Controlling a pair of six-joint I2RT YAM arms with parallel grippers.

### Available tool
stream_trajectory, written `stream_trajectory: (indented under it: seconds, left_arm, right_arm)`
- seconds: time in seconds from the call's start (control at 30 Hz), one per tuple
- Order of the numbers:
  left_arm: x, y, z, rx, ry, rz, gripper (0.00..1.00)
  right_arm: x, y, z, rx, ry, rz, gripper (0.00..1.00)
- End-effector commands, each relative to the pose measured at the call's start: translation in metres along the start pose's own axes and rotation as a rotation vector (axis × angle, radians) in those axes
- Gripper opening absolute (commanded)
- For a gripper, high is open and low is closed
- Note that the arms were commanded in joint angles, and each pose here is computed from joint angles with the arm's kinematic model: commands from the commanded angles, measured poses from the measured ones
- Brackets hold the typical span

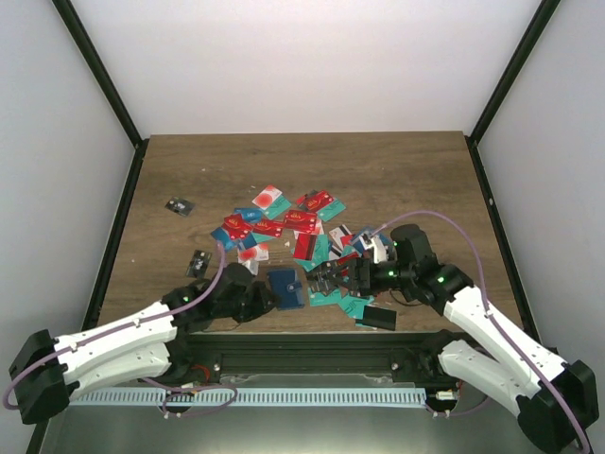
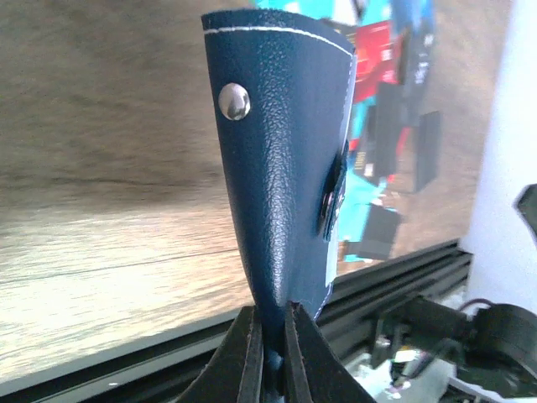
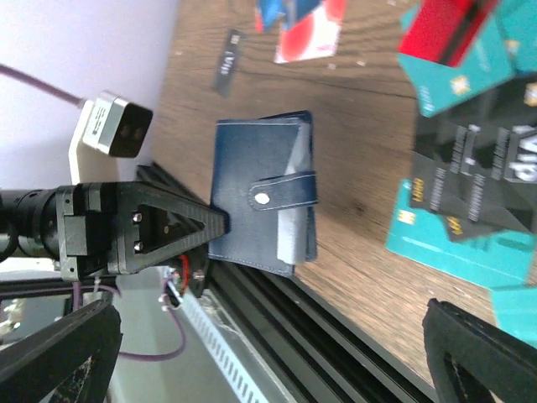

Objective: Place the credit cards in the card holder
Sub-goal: Open the card holder at the center of the board.

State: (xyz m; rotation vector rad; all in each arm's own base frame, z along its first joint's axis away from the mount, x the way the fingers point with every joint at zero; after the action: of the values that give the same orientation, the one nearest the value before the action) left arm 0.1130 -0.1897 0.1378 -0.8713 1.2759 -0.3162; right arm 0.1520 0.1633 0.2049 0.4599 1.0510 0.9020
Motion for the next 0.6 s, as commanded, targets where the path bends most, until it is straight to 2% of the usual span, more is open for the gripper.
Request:
stream_trajectory:
  seconds: [0.0, 0.37, 0.57]
  left_arm:
    - [-0.019, -0.03, 0.004, 0.051, -0.01, -0.04, 0.04]
    - [-0.055, -0.08, 0.014, 0.076, -0.008, -0.16, 0.04]
    - [-0.056, -0.097, 0.013, 0.084, 0.039, -0.242, 0.04]
  right_arm:
    - [-0.004, 0.024, 0.008, -0.09, -0.029, 0.17, 1.0]
    - [0.008, 0.029, 0.009, -0.013, 0.047, 0.313, 0.99]
    - [0.018, 0.031, 0.014, -0.013, 0.091, 0.385, 0.9]
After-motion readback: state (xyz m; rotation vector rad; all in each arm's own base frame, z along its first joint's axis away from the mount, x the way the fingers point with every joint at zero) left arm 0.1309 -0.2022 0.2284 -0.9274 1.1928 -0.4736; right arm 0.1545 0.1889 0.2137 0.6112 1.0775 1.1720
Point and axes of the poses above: each gripper's point midway between its finger pads, its own x axis out along the fingers, its own y axis along the line the jaws close on, z = x × y, the point moved 7 cm from there along -x, back along the fingers, and after that the axes turned 8 degrees about -x, right-handed, at the moved point
